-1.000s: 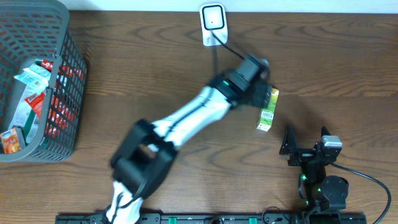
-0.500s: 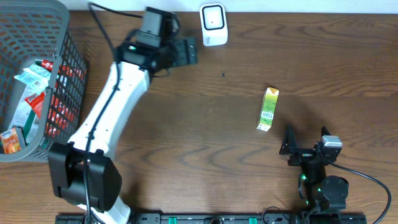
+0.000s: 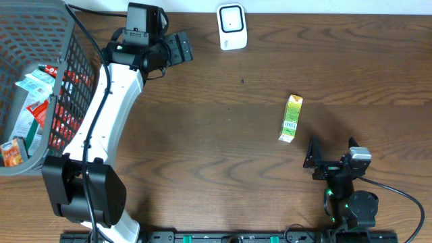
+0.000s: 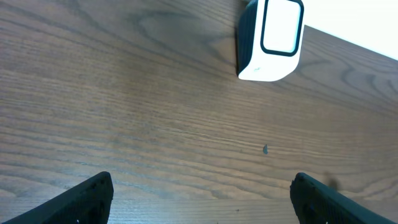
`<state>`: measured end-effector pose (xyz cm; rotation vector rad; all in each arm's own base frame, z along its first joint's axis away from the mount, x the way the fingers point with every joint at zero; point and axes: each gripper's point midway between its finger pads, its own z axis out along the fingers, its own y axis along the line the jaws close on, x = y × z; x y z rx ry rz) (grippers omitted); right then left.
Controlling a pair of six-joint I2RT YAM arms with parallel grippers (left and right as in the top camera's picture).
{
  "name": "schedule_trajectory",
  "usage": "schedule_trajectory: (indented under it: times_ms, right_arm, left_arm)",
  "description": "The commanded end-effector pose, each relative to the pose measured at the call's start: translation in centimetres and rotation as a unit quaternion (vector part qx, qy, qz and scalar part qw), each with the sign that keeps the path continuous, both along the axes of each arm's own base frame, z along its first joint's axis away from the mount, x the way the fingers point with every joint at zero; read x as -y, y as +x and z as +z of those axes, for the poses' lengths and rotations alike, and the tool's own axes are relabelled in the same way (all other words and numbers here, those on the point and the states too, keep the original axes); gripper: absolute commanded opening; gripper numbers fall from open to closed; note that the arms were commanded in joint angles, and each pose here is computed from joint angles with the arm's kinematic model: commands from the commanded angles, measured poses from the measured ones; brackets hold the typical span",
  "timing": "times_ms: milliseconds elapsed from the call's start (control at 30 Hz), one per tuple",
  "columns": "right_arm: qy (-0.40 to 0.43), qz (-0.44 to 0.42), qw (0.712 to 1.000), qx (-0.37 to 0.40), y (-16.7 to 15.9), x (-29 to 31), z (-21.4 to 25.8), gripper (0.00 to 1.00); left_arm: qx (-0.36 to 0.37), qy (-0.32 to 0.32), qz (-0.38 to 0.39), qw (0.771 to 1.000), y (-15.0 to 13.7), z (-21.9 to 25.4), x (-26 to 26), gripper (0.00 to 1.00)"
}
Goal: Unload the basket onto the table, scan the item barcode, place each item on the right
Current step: 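Raise the left gripper and move it back toward the basket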
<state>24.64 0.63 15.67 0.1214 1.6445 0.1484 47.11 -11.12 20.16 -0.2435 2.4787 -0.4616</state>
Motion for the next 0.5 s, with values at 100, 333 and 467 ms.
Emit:
schedule_trajectory:
  times_ms: [100, 333, 467]
  right_arm:
    - [-0.006, 0.001, 1.000, 0.000, -0.02, 0.03, -0.05, 0.99]
    - [-0.006, 0.001, 1.000, 0.000, -0.02, 0.03, -0.05, 0.99]
    - [-0.006, 0.001, 1.000, 0.000, -0.02, 0.03, -0.07, 0.99]
  left_arm:
    - [0.008, 0.005, -0.004, 1.000, 0.17, 0.53, -0.12, 0.92]
    - [0.008, 0.005, -0.004, 1.000, 0.17, 0.52, -0.12, 0.92]
    - [0.008, 0.005, -0.004, 1.000, 0.17, 0.53, -0.12, 0.92]
